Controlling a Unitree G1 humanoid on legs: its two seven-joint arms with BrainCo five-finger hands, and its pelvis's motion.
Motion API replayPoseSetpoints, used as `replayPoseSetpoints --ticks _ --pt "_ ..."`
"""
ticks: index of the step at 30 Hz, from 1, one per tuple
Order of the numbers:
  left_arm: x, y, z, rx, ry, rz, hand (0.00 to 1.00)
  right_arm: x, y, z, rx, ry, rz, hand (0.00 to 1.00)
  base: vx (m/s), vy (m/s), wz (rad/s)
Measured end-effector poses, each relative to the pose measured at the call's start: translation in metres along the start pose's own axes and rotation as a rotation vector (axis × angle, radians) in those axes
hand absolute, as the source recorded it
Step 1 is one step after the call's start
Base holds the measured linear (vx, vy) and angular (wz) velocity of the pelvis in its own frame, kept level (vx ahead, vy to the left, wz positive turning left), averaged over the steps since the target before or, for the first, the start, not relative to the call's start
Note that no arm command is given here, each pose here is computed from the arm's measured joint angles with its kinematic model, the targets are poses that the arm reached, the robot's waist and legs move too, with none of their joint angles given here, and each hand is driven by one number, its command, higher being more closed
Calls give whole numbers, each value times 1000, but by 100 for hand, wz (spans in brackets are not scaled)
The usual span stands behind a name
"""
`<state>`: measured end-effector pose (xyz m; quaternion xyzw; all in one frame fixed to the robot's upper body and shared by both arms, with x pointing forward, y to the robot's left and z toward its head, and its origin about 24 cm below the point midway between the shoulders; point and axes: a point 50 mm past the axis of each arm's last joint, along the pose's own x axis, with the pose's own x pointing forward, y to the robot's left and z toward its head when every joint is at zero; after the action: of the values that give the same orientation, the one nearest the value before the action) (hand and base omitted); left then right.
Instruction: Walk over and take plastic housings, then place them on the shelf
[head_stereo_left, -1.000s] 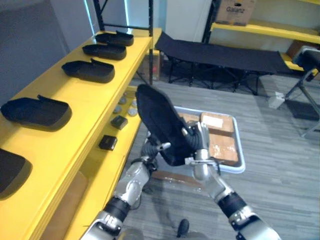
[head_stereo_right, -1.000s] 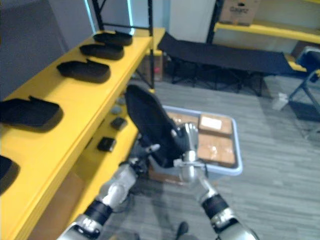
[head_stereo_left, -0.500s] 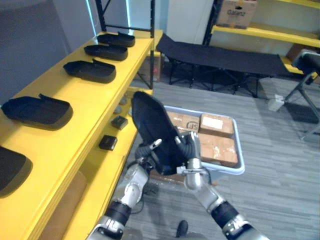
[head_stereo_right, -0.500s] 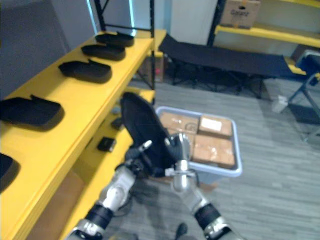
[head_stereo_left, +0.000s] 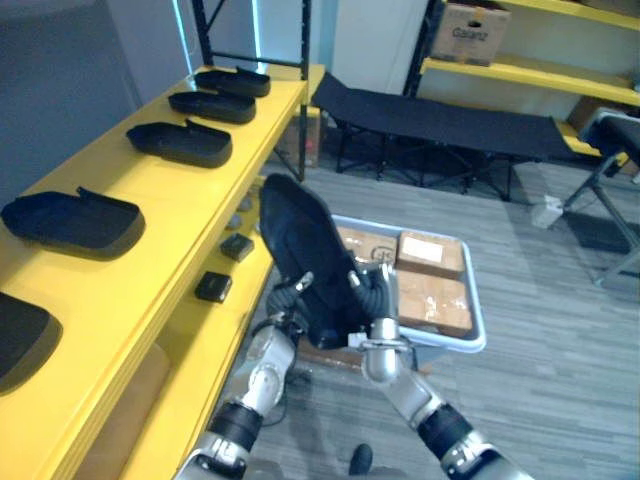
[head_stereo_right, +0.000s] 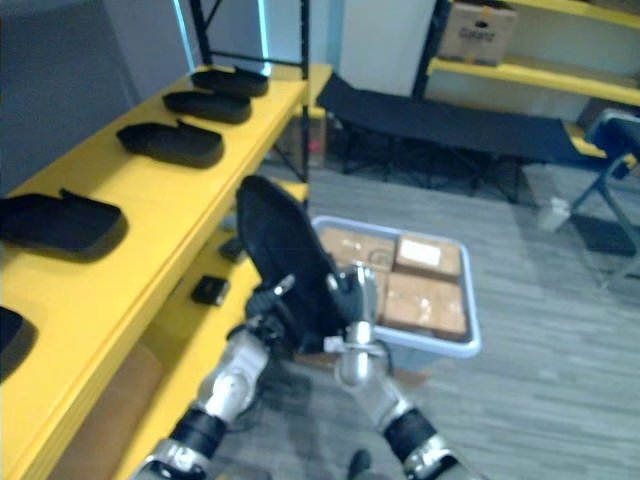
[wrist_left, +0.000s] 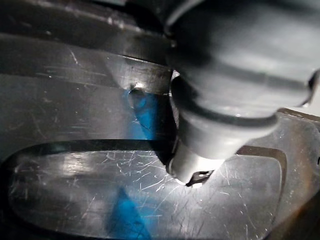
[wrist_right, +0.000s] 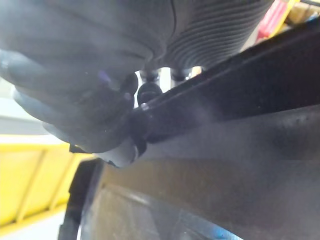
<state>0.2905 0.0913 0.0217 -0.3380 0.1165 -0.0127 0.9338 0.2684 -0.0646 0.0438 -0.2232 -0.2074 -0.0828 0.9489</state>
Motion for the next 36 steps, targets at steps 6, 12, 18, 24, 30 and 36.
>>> replayPoseSetpoints --ticks 6,12,18,24,30,36 --pt "-1 -5 2 8 -8 -33 100 1 -5 0 41 13 -9 0 0 0 -4" --pt "-2 -5 3 125 -30 -19 100 -10 -8 -15 109 118 47 0 3 5 0" --pt "-15 -29 38 421 -300 -29 100 -21 -30 -21 216 164 68 0 1 12 -3" --pt "-27 -4 79 562 -549 227 100 18 -105 33 415 -235 -8 0 -6 14 -11" --pt "-44 21 94 730 -703 472 100 28 -162 45 470 -332 -138 0 5 11 -12" --pt "-54 11 97 700 -771 435 100 -7 -173 21 466 -155 -158 0 17 35 -19"
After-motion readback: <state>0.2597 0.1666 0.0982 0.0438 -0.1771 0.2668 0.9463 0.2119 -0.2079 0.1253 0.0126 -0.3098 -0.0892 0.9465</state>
